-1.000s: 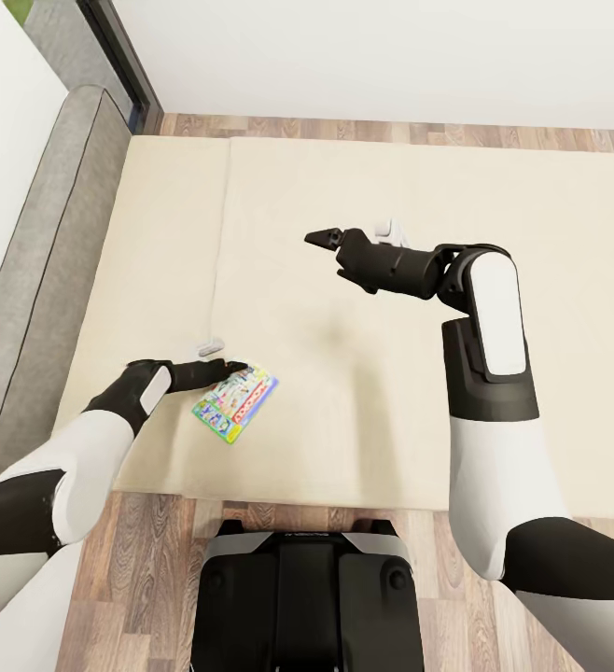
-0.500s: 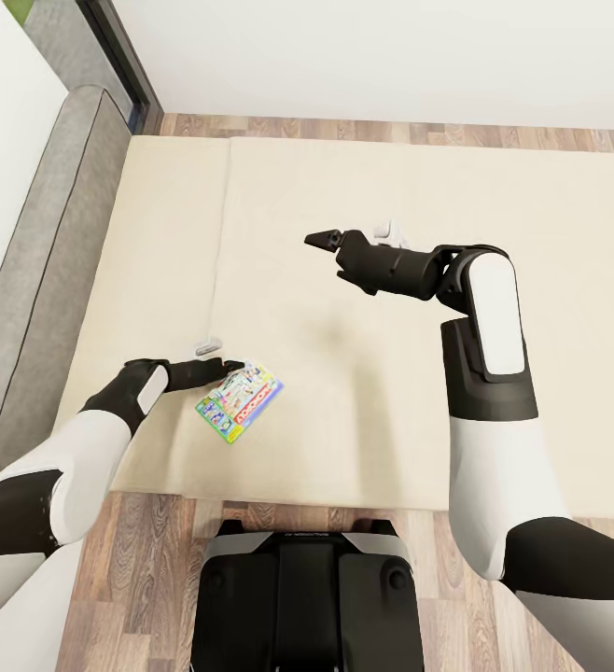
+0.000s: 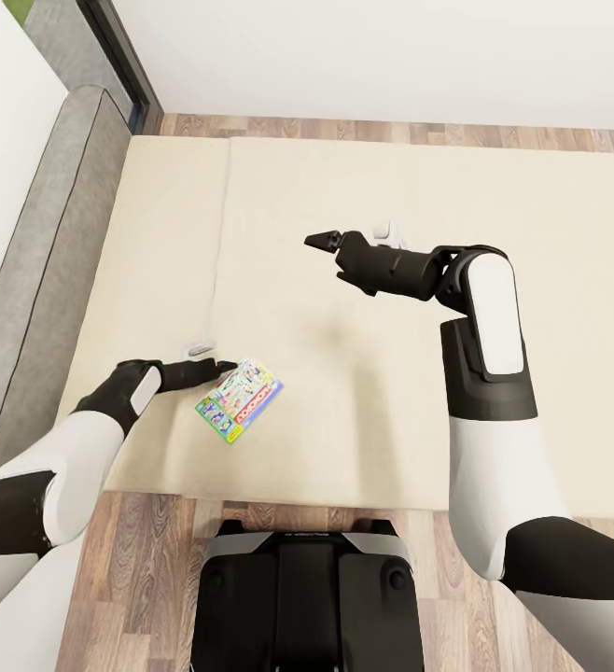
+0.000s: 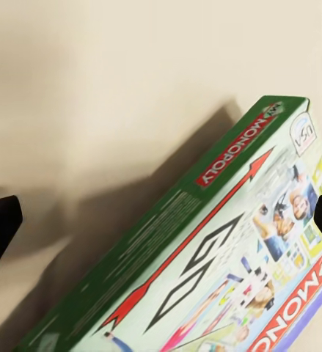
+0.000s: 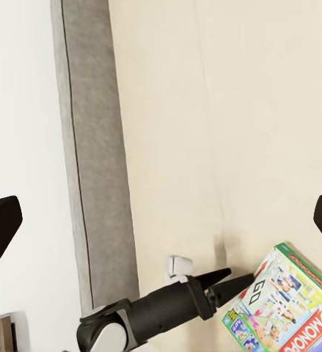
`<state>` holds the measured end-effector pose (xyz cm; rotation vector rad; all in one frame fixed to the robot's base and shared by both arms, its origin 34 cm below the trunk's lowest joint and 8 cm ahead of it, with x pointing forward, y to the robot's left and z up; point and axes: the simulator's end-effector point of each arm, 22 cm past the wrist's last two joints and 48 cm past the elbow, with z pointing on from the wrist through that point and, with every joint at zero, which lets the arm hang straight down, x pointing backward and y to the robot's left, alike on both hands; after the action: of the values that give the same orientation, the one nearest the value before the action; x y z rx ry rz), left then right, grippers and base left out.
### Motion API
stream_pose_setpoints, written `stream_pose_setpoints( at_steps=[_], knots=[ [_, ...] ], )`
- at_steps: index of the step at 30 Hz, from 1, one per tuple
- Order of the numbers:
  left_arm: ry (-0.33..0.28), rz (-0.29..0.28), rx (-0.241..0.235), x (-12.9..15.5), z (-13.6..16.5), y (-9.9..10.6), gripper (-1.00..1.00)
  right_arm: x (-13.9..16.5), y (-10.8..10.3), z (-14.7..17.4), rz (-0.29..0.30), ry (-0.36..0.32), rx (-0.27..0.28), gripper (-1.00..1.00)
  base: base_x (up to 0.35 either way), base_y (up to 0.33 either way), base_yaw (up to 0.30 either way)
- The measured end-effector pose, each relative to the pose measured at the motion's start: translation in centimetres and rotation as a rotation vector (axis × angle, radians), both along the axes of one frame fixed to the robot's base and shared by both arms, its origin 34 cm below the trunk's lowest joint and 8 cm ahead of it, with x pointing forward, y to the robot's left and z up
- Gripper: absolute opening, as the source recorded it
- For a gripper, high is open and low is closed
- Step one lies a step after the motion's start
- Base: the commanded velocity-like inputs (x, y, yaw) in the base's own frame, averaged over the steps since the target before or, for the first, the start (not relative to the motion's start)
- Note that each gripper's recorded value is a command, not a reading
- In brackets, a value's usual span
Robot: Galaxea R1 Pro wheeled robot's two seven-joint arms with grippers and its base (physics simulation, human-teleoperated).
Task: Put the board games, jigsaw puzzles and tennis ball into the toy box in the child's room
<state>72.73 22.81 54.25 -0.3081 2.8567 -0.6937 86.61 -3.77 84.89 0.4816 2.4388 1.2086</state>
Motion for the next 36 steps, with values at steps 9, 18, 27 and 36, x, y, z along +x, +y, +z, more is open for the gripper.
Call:
stream_pose_setpoints(
  at_steps=[9, 18, 27, 36],
  knots=[
    [-0.002, 0.003, 0.046, -0.7, -0.5, 1.0, 1.00, 0.0, 0.0, -0.1, 0.000, 0.002, 0.000, 1.00, 0.000, 0.000, 0.000],
    [-0.017, 0.005, 0.092, -1.6, -0.6, 1.6, 1.00, 0.0, 0.0, -0.1, 0.000, 0.002, 0.000, 1.00, 0.000, 0.000, 0.000],
    [-0.016, 0.005, 0.095, -1.9, -0.7, 1.5, 1.00, 0.0, 0.0, -0.1, 0.000, 0.002, 0.000, 1.00, 0.000, 0.000, 0.000],
    [0.027, 0.001, 0.078, -2.9, -0.8, 0.8, 1.00, 0.0, 0.0, -0.1, 0.000, 0.002, 0.000, 1.00, 0.000, 0.000, 0.000]
  ],
)
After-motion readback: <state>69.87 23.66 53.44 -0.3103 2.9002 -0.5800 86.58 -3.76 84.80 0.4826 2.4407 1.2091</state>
